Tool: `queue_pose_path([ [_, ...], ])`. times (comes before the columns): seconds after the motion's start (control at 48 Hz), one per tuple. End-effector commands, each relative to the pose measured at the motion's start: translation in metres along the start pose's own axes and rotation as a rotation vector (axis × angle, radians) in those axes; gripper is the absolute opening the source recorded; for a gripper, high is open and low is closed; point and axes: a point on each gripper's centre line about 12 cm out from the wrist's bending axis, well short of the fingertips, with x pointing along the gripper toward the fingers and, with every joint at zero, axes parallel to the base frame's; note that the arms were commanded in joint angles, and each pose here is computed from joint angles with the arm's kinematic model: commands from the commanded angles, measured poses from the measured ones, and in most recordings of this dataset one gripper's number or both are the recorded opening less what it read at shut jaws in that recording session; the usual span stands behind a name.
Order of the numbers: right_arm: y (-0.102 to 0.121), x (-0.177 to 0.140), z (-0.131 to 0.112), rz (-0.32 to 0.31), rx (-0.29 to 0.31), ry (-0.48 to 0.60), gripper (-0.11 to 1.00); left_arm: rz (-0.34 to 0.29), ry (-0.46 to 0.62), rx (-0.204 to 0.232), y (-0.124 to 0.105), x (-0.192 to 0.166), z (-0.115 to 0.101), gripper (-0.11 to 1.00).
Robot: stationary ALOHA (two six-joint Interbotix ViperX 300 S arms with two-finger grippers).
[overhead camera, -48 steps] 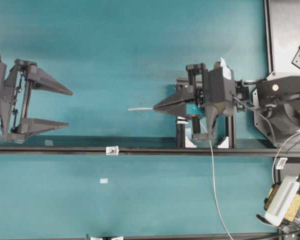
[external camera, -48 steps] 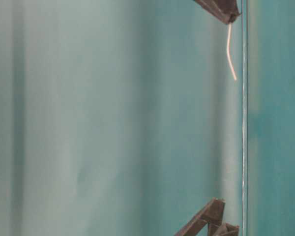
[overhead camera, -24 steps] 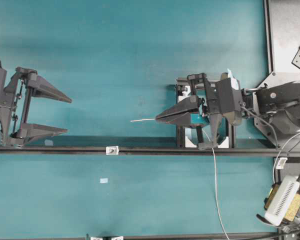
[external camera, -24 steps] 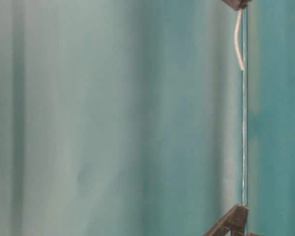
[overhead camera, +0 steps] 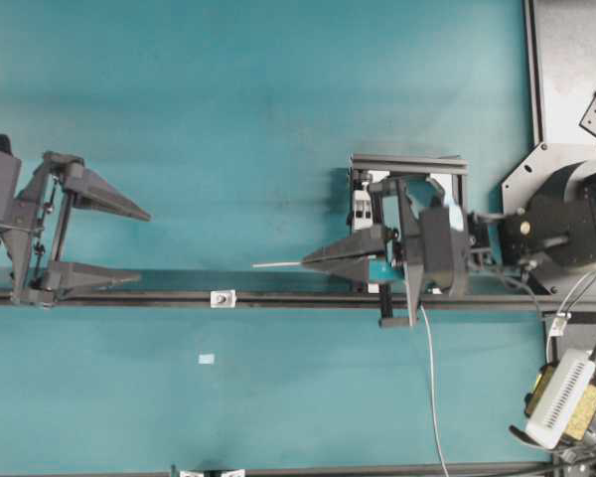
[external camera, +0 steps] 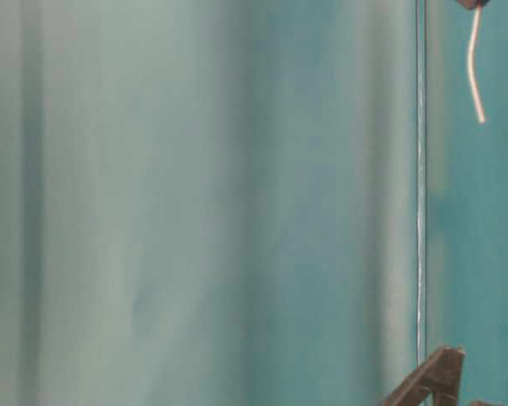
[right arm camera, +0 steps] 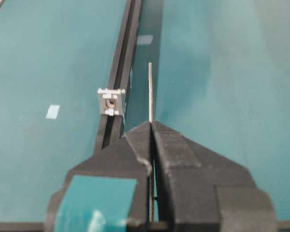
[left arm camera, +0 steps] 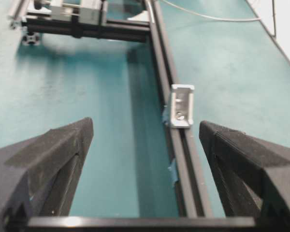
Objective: Insert the wire into the hole on the right side and pull it with the left arm.
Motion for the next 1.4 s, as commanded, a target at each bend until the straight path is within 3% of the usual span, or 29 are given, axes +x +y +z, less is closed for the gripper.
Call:
queue_pose_path([
  [0.0,0.012,0.002,0.005,-0.012,0.004,-0.031,0.02,-0.022,-0.045,-0.001,-0.007,0.005,0.007,0.77],
  [0.313,0.036,0.009,-0.010,-0.022,-0.010,-0.027,0.02,-0.082,-0.045,0.010,-0.025,0.014,-0.011,0.77],
  [0.542,0.037,0.016,-0.019,-0.038,-0.035,-0.039,0.02,-0.075,-0.011,0.026,-0.022,0.021,-0.028,0.77],
  [0.98,0.042,0.014,-0.037,-0.097,-0.039,-0.058,0.02,-0.061,-0.046,0.039,-0.016,0.027,-0.040,0.77],
  [1.376,0.045,0.018,-0.047,-0.109,-0.061,-0.060,0.02,-0.037,-0.039,0.040,-0.008,0.038,-0.047,0.77],
])
